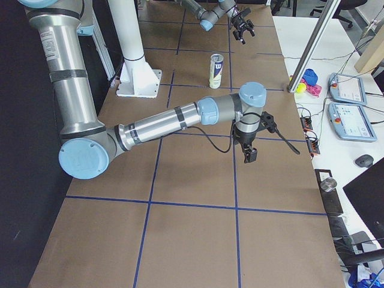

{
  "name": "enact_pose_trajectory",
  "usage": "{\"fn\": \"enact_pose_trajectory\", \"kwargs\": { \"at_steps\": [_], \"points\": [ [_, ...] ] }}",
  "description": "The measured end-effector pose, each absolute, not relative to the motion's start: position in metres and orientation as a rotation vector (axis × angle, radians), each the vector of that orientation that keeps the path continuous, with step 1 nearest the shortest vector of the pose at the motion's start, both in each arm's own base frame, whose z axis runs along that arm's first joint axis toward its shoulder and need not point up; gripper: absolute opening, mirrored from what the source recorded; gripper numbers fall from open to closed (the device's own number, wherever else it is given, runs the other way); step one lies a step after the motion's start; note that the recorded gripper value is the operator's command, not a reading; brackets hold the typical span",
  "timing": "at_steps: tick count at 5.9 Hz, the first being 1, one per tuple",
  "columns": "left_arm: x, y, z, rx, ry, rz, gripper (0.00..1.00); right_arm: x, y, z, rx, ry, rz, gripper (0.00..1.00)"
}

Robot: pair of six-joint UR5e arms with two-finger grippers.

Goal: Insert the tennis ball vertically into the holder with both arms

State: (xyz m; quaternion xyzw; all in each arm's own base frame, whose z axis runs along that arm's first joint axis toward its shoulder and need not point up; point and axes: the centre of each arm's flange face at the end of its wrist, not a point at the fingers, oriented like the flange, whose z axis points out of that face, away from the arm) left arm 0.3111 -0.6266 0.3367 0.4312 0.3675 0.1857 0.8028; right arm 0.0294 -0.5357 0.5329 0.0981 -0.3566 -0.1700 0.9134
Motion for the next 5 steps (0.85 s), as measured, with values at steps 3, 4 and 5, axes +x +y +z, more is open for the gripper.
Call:
{"fn": "enact_pose_trajectory", "kwargs": {
  "at_steps": [3,4,5],
  "points": [
    [0.159,-0.652,0.443,0.444,0.793,0.258,1.0,0.049,-0.496,0.589,0.159,-0.746,-0.309,1.0],
    [0.117,-0.637,0.491,0.353,0.78,0.262,1.0,0.049,-0.494,0.595,0.15,-0.747,-0.299,1.0],
    [0.074,-0.623,0.53,0.268,0.76,0.258,1.0,0.049,-0.494,0.601,0.138,-0.748,-0.292,1.0]
  ]
}}
